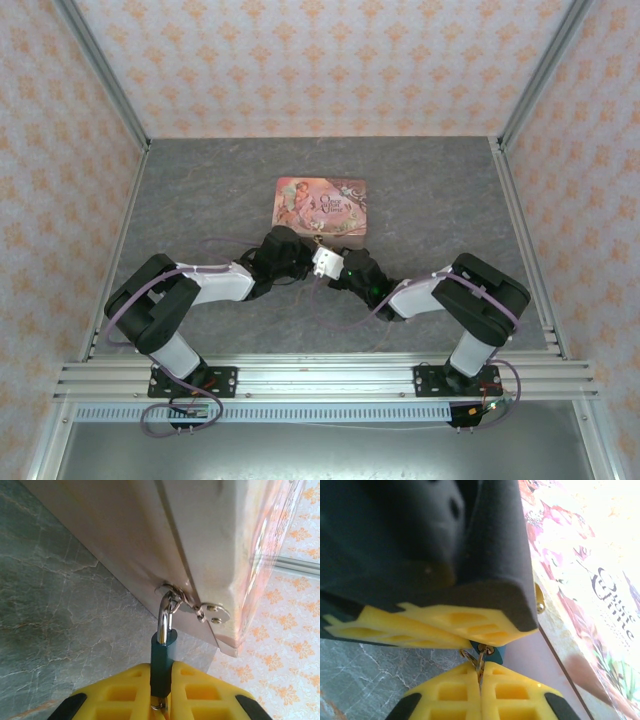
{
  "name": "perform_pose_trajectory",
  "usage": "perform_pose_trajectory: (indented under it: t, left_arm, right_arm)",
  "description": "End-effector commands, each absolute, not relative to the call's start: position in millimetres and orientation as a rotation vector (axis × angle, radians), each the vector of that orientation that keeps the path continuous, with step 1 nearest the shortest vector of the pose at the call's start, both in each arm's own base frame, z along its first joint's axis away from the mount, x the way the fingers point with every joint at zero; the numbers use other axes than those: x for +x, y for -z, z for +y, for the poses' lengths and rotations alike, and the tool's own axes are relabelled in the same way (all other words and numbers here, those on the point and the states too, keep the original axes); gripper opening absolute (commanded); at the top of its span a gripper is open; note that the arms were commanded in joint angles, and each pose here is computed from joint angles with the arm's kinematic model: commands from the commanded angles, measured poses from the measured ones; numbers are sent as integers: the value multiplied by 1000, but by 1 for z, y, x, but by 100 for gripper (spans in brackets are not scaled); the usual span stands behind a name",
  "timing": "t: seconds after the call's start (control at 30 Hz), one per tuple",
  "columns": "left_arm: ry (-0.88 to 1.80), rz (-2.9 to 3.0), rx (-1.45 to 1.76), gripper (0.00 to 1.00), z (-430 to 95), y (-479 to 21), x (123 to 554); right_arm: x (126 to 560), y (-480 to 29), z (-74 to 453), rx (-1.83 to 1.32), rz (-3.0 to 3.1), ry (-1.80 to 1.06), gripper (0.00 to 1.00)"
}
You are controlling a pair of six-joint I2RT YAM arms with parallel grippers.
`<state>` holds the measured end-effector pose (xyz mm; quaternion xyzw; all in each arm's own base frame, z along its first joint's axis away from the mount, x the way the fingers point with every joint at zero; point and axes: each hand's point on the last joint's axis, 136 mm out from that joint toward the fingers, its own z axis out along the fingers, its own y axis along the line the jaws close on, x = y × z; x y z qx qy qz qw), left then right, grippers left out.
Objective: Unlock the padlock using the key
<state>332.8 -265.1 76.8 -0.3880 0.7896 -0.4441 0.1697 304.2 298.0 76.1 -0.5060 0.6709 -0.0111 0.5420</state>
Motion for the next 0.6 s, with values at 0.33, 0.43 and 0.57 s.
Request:
perform_pose_trajectory:
  t: [0.33, 0.43, 0.57]
  left_arm:
    - [1271, 2231, -1118, 14, -265, -82, 334]
    - [1269, 2233, -1122, 14, -265, -80, 334]
    - [1266, 2240, -1123, 14, -265, -77, 333]
  right_arm:
    - [318, -112, 306, -747, 1720, -287, 0]
    - [317, -114, 309, -637, 1750, -397, 0]
    - [317, -109, 310, -560, 1770, -471, 0]
